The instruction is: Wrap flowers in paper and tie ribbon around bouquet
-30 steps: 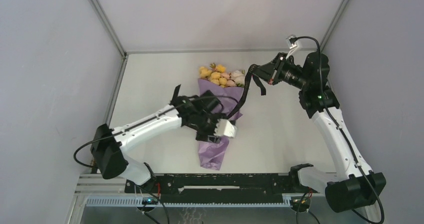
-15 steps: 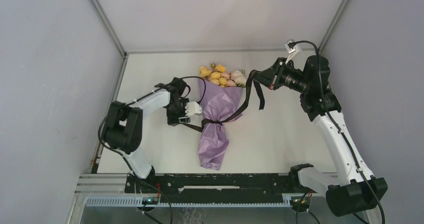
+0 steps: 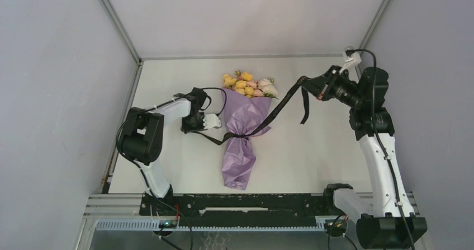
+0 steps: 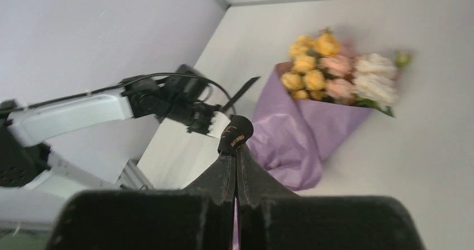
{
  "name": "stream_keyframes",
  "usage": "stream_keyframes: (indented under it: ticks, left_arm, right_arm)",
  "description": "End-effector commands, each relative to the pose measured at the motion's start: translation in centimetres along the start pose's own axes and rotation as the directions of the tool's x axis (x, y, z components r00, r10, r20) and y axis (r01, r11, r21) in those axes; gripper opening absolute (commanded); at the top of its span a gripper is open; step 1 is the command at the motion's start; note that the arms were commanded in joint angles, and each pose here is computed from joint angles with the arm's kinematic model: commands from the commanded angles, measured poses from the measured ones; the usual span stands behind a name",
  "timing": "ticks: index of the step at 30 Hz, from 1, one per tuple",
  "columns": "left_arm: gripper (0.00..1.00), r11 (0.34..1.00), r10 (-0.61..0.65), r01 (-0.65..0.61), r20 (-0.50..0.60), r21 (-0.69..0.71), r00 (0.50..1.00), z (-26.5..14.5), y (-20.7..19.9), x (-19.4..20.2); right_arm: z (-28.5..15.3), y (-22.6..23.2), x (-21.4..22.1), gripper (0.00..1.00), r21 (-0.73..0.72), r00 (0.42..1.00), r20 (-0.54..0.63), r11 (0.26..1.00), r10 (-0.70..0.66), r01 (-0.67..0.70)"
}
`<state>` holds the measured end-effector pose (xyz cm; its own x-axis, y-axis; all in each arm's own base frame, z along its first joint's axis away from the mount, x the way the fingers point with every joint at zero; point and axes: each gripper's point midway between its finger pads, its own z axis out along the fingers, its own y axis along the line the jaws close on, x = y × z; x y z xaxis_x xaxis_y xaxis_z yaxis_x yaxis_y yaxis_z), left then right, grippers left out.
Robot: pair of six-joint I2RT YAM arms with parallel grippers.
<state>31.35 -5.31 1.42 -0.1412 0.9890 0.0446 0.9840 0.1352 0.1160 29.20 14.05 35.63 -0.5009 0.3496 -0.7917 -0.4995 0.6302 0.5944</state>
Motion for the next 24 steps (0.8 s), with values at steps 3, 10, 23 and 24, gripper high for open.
stream_keyframes:
  ticks: [3, 10, 23, 24]
  left_arm:
    - [0.0, 0.905, -0.381, 0.372, -0.006, -0.205, 0.924, -1.0, 4.1, 6.8]
    - [0.0, 0.77, -0.575, 0.561, 0.05, -0.304, 0.817, -1.2, 2.4, 12.3]
    - [0.0, 0.696, -0.656, 0.622, 0.032, -0.359, 0.754, -1.5, 0.6, 15.0]
    - [0.0, 0.697, -0.656, 0.619, 0.027, -0.363, 0.754, -1.6, 0.5, 15.2]
  right_arm:
    - [-3.5, -7.9, 1.6, 0.0, 0.225, 0.973, 0.104, 0.948, 0.207, -0.226]
    - [-8.4, -16.3, 5.1, 0.0, 0.347, 0.879, 0.33, 0.822, 0.343, -0.451]
    - [-14.8, -26.4, 7.9, 0.0, 0.452, 0.728, 0.602, 0.611, 0.329, -0.65]
    - [-15.3, -26.8, 8.1, 0.0, 0.451, 0.717, 0.612, 0.598, 0.334, -0.663]
